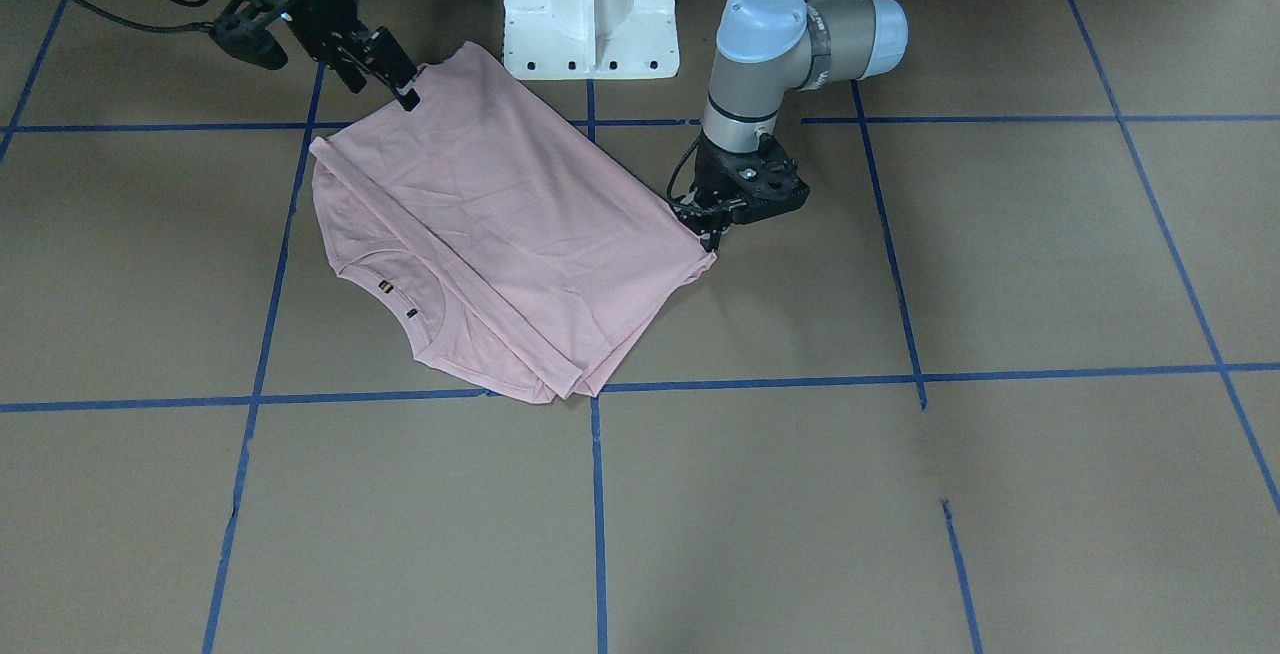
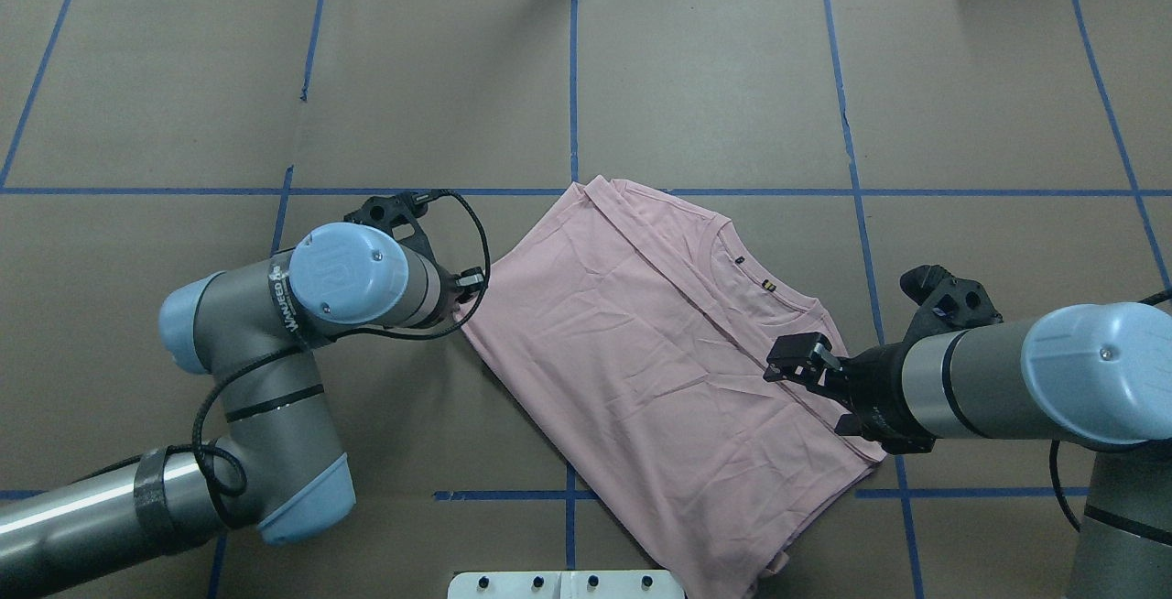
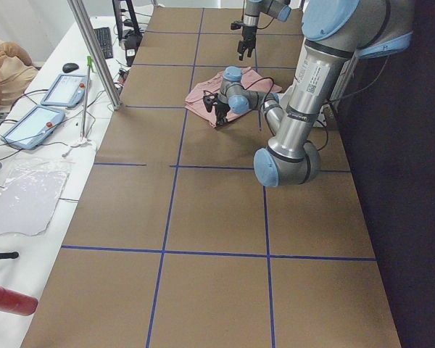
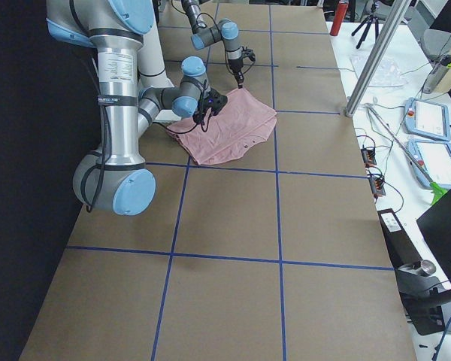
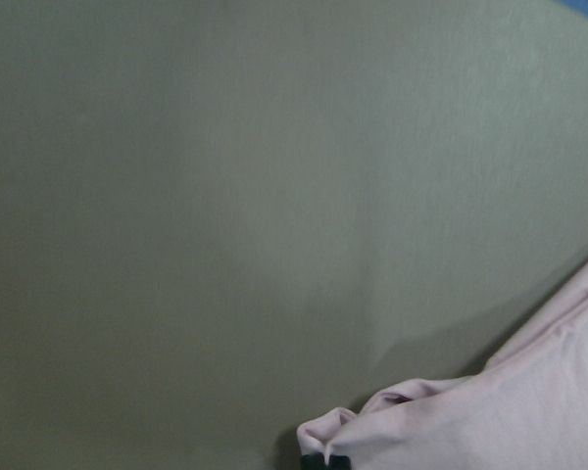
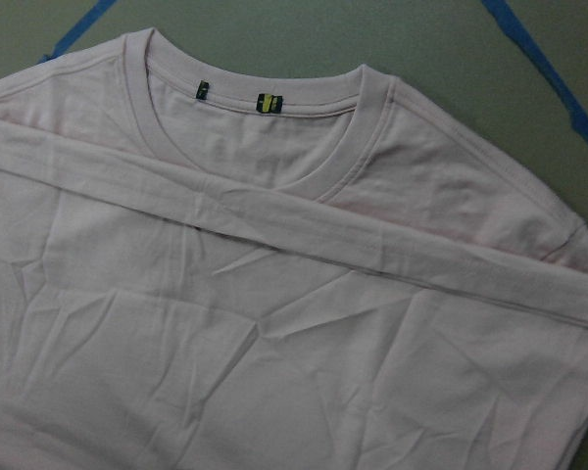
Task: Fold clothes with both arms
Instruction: 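Pull the shirt edge with the left gripper away from the robot while right gripper releases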
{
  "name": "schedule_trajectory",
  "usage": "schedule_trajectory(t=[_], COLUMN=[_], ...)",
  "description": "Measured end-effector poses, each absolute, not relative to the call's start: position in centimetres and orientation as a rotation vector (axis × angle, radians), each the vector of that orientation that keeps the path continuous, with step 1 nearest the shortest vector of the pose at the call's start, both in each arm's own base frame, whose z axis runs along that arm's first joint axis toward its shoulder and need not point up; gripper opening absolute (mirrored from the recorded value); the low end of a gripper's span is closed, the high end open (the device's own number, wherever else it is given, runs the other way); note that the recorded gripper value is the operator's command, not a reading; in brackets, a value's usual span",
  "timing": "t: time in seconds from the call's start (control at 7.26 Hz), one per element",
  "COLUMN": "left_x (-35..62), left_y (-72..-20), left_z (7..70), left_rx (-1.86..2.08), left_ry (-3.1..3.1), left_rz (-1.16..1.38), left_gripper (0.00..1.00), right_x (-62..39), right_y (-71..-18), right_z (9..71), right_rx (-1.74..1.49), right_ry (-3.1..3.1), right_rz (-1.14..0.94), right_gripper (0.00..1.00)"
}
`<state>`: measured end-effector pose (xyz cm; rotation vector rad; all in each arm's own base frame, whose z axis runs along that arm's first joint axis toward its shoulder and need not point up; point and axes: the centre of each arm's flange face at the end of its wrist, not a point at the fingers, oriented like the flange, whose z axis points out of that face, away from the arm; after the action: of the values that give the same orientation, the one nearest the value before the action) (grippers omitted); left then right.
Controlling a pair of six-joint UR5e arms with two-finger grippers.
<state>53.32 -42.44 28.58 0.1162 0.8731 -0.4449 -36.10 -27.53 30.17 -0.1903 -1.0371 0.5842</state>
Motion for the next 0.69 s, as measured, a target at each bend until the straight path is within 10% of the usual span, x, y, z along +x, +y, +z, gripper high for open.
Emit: schedule_trajectory(t=[0.69], left_x=[52.8], left_y=[-66.1], left_z=[27.7], left_rx=[0.352], left_ry=[0.833], left_rz=[-0.591], left_gripper=[0.01], right_x=[-36.6], right_y=[-27.7], right_z=[29.4], right_rx=[-0.189], right_ry=[-1.053], right_rz=[0.58], right_gripper=[1.0])
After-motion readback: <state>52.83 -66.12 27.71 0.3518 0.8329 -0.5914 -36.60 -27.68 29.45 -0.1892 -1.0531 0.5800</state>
